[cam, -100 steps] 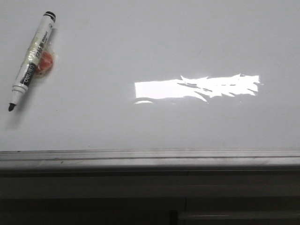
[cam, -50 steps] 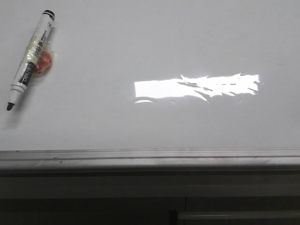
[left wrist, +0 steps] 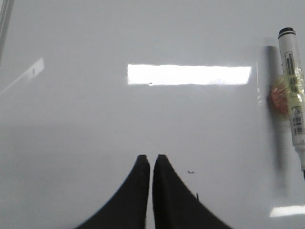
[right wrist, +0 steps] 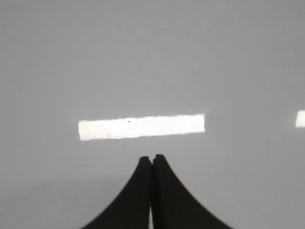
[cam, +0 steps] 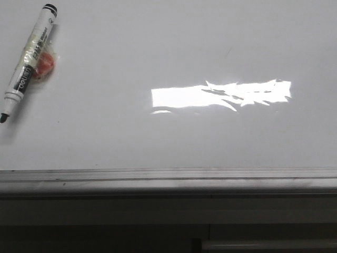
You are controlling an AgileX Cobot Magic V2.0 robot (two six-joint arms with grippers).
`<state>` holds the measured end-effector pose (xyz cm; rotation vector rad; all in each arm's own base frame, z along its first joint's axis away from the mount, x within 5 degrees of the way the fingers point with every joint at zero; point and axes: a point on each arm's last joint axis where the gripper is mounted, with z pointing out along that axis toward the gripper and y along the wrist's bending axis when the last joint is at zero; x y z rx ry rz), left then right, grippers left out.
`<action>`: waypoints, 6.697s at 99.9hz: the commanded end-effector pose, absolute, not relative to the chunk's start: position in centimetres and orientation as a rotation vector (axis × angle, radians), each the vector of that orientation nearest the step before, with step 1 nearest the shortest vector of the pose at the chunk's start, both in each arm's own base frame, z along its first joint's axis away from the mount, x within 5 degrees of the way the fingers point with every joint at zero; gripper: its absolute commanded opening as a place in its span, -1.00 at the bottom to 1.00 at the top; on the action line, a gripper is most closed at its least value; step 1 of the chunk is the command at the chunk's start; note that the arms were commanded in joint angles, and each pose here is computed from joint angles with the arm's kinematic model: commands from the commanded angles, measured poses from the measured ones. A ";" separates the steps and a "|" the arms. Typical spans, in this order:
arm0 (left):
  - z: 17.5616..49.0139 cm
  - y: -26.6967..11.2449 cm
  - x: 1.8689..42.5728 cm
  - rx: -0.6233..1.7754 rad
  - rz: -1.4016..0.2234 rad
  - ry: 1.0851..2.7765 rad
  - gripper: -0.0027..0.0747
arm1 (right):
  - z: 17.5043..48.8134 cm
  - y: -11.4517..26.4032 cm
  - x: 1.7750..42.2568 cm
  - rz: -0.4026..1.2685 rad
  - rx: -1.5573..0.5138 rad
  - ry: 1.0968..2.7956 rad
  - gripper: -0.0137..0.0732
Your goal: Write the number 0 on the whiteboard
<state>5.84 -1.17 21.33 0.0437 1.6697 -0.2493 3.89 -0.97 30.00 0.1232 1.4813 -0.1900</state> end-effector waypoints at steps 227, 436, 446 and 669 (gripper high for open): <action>33.0 -3.7 11.4 0.098 -0.378 1.840 -0.10 | 31.0 -0.4 5.2 0.022 0.197 1.823 -0.84; 26.8 -11.7 15.3 0.425 -0.576 1.902 -0.98 | 31.3 2.3 4.9 0.308 -0.126 1.806 -0.84; 27.5 -12.3 14.2 0.580 -0.555 1.813 -0.98 | 31.5 3.5 4.7 0.380 -0.362 1.766 -0.83; 29.0 -17.7 7.9 1.319 -0.562 1.186 -0.98 | 35.1 15.0 11.9 0.911 -1.277 1.654 0.26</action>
